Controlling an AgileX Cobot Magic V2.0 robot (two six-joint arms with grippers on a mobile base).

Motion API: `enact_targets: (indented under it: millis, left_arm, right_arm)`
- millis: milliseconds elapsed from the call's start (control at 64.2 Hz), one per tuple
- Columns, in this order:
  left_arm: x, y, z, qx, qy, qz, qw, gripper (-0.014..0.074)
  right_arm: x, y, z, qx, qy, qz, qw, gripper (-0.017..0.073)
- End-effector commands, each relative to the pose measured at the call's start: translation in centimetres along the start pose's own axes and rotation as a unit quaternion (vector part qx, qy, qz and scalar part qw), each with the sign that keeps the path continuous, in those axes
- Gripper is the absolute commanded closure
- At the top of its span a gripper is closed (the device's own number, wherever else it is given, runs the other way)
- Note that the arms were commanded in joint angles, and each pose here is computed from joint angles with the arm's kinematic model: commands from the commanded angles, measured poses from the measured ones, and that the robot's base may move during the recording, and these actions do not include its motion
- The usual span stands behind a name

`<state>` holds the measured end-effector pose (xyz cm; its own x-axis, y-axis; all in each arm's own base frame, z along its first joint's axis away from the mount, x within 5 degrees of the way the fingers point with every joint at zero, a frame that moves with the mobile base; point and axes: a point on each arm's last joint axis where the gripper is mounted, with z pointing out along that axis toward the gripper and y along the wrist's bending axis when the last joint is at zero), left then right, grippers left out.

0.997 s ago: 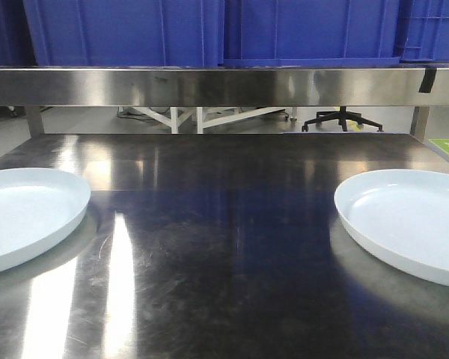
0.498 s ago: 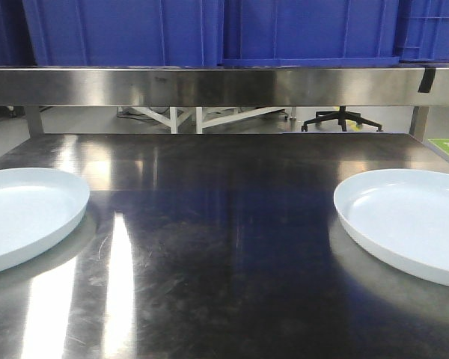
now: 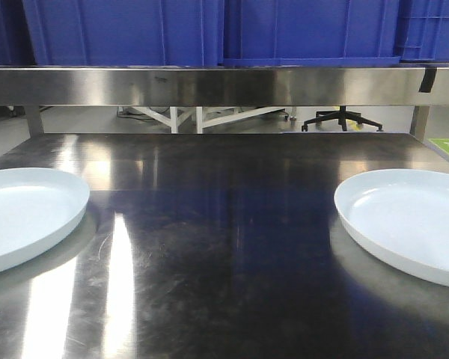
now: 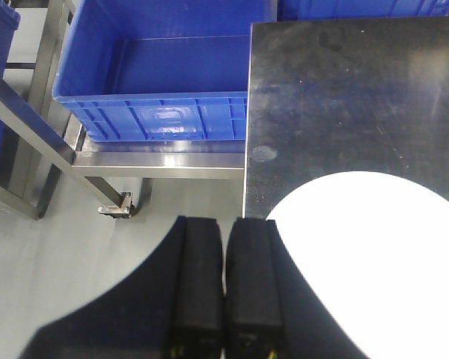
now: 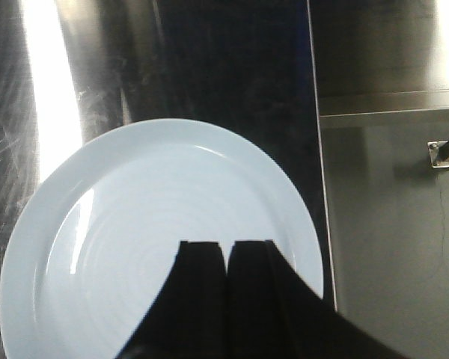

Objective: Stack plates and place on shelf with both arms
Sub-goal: 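Lower the left gripper onto the rim of the nearby white plate and grasp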

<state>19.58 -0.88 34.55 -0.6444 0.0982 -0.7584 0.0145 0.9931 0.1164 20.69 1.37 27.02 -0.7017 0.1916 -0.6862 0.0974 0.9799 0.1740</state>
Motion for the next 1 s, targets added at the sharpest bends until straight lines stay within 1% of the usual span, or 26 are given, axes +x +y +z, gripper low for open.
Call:
enact_targets:
  millis: [0, 171, 218, 249, 312, 343, 358, 389, 436, 483, 545, 592, 607, 717, 810, 888, 981]
  left_arm:
    - [-1.5, 0.0, -1.1, 0.005, -0.053, -0.003, 0.999, 0.0507]
    - [-1.5, 0.0, -1.1, 0.005, -0.052, -0.003, 0.999, 0.0507]
    - [-1.5, -0.1, -1.1, 0.009, -0.050, -0.008, 0.999, 0.0506]
    - [-1.4, -0.1, -1.1, 0.013, -0.048, -0.011, 0.999, 0.0498]
    - [-1.4, -0.4, -1.0, 0.025, -0.044, -0.001, 0.999, 0.0446]
    - [-1.4, -0.5, -0.8, 0.028, -0.039, 0.005, 0.999, 0.0410]
    - [-1.4, -0.5, -0.7, 0.030, -0.037, 0.006, 0.999, 0.0378]
    - [-1.4, -0.6, -0.5, 0.031, -0.034, 0.006, 0.999, 0.0329]
    - [-1.4, -0.6, 0.0, 0.031, -0.026, 0.007, 0.999, 0.0218]
    - [-1.4, -0.7, 0.6, 0.032, -0.017, 0.008, 0.999, 0.0137]
    - [-1.3, -0.9, 1.5, 0.032, 0.000, 0.008, 0.999, 0.0048]
    - [-1.2, -0.9, 2.2, 0.029, 0.013, 0.006, 0.999, 0.0025]
    - [-1.2, -0.9, 2.6, 0.027, 0.019, 0.002, 0.999, 0.0023]
    - [-1.0, -0.8, 4.6, 0.002, 0.047, -0.002, 0.999, 0.0024]
    - [-0.8, -0.1, 6.1, -0.024, 0.067, -0.014, 0.997, 0.0024]
    - [-0.6, 0.2, 7.3, -0.030, 0.081, -0.021, 0.996, 0.0024]
    - [-0.3, 0.2, 8.8, -0.028, 0.097, -0.023, 0.995, 0.0024]
  right_arm:
    - [-2.0, 0.4, -0.6, -0.013, -0.067, -0.005, 0.998, 0.0511]
    - [-2.1, 0.4, -0.5, -0.013, -0.067, -0.005, 0.998, 0.0510]
    - [-2.0, 0.4, -0.5, -0.013, -0.066, -0.005, 0.998, 0.0491]
    - [-2.0, 0.4, -0.5, -0.013, -0.065, -0.005, 0.998, 0.0464]
    - [-1.9, 0.4, -0.5, -0.011, -0.059, -0.005, 0.998, 0.0355]
    - [-1.9, 0.4, -0.4, -0.010, -0.055, -0.005, 0.998, 0.0272]
    - [-1.8, 0.4, -0.4, -0.010, -0.054, -0.005, 0.998, 0.0220]
    - [-1.8, 0.3, -0.4, -0.010, -0.054, -0.005, 0.998, 0.0154]
    - [-1.8, 0.4, -0.4, -0.010, -0.054, -0.005, 0.998, 0.0066]
    - [-1.9, 0.4, -0.4, -0.010, -0.054, -0.005, 0.998, 0.0029]
    - [-1.9, 0.4, -0.4, -0.010, -0.055, -0.005, 0.998, 0.0032]
    - [-1.9, 0.4, -0.4, -0.010, -0.055, -0.005, 0.998, 0.0039]
    - [-1.9, 0.4, -0.4, -0.010, -0.055, -0.005, 0.998, 0.0043]
    - [-1.9, 0.4, -0.4, -0.010, -0.055, -0.005, 0.998, 0.0043]
    - [-1.9, 0.4, -0.4, -0.011, -0.057, -0.005, 0.998, 0.0043]
    - [-1.9, 0.4, -0.4, -0.011, -0.059, -0.005, 0.998, 0.0043]
    - [-2.0, 0.4, -0.4, -0.012, -0.062, -0.005, 0.998, 0.0043]
